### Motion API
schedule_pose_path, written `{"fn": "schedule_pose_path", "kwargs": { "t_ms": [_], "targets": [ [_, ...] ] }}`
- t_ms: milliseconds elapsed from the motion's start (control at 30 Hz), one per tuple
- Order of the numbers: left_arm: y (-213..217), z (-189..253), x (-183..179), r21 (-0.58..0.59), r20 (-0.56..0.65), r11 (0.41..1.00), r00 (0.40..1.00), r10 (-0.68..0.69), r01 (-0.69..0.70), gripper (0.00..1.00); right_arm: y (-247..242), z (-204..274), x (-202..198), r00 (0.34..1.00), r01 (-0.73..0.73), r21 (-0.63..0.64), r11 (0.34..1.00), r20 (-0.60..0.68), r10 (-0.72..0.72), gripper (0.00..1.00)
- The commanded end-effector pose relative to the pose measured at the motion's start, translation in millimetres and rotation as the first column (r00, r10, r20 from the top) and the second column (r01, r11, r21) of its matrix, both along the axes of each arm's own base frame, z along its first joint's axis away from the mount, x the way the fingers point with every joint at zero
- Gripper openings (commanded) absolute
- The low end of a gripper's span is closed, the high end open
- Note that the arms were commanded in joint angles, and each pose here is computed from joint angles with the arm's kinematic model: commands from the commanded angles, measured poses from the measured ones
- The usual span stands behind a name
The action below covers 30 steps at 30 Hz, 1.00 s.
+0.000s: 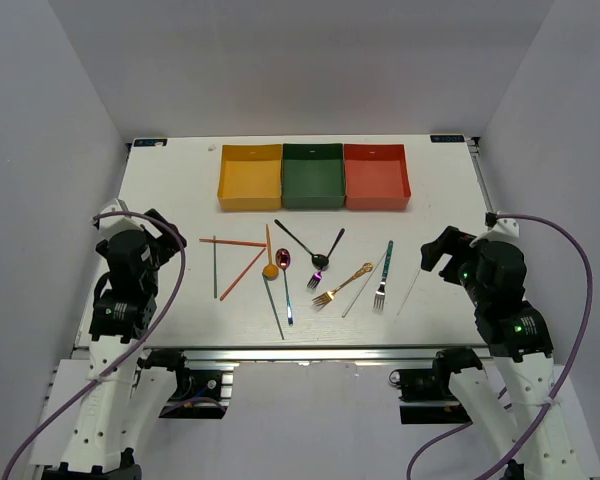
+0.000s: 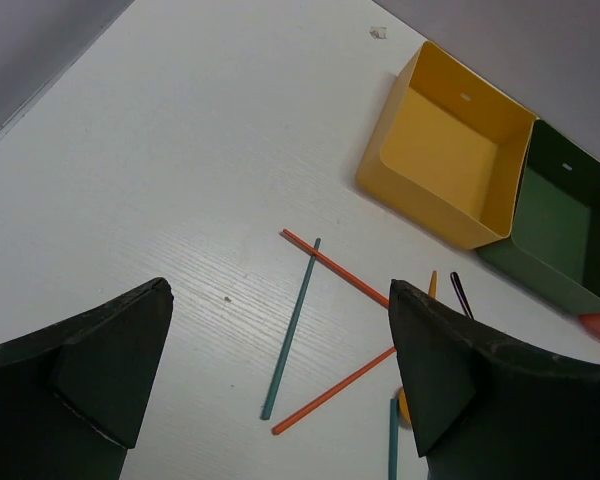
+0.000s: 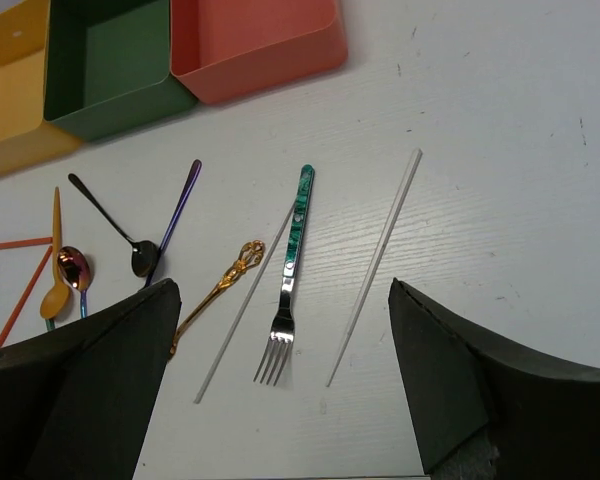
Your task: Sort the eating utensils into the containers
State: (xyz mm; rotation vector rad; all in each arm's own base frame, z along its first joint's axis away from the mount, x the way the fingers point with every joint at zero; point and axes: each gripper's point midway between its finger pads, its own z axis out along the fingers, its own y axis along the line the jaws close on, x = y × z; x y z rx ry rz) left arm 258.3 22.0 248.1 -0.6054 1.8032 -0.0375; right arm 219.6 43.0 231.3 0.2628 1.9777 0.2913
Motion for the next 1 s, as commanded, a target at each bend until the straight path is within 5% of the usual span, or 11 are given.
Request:
{"fn": "schedule_pose_path", "kwargs": {
  "t_ms": [0,200,400,600,667,833,967],
  "targets": [
    [2.9,2.9,-4.0,-0.004,0.018,1.0,1.0,0.022,-0.022,0.98,-2.6,13.4,3.6,0.999,0.026,0.008,1.0,0.03,-0.026,0.89],
    [2.5,-0.2,-2.5,-0.006,0.009,1.0,1.0,0.023,-0.023,0.98,3.4,21.6,2.4,0.997,-0.005,0.034,0.999,0.072,0.002,0.89],
    [2.5,-1.0,-1.7,-0.005,0.005,1.0,1.0,0.023,-0.023,0.98,42.1,38.4,4.0,0.967,-0.197,0.147,0.969,0.189,0.168,0.89],
    [0.2,-4.4,0.4,-0.007,-0.007,1.0,1.0,0.012,-0.012,0.98,49.1,-10.4,46.1,0.99,-0.118,0.181,0.976,-0.057,0.131,0.89],
    [-0.1,-5.5,0.6,-0.007,-0.011,1.0,1.0,0.008,-0.008,0.98,34.9,-38.4,65.1,0.98,-0.01,0.084,0.996,-0.197,0.026,0.89],
    [-1.3,-4.7,1.2,-0.008,-0.005,1.0,1.0,0.002,-0.002,0.98,46.1,-88.2,79.9,0.931,0.002,-0.184,0.983,-0.359,-0.069,0.89],
    [-2.4,-8.0,3.1,-0.006,-0.019,1.0,1.0,-0.003,0.003,0.98,58.7,-113.9,81.0,0.912,-0.031,-0.183,0.983,-0.407,-0.047,0.76]
  ]
}}
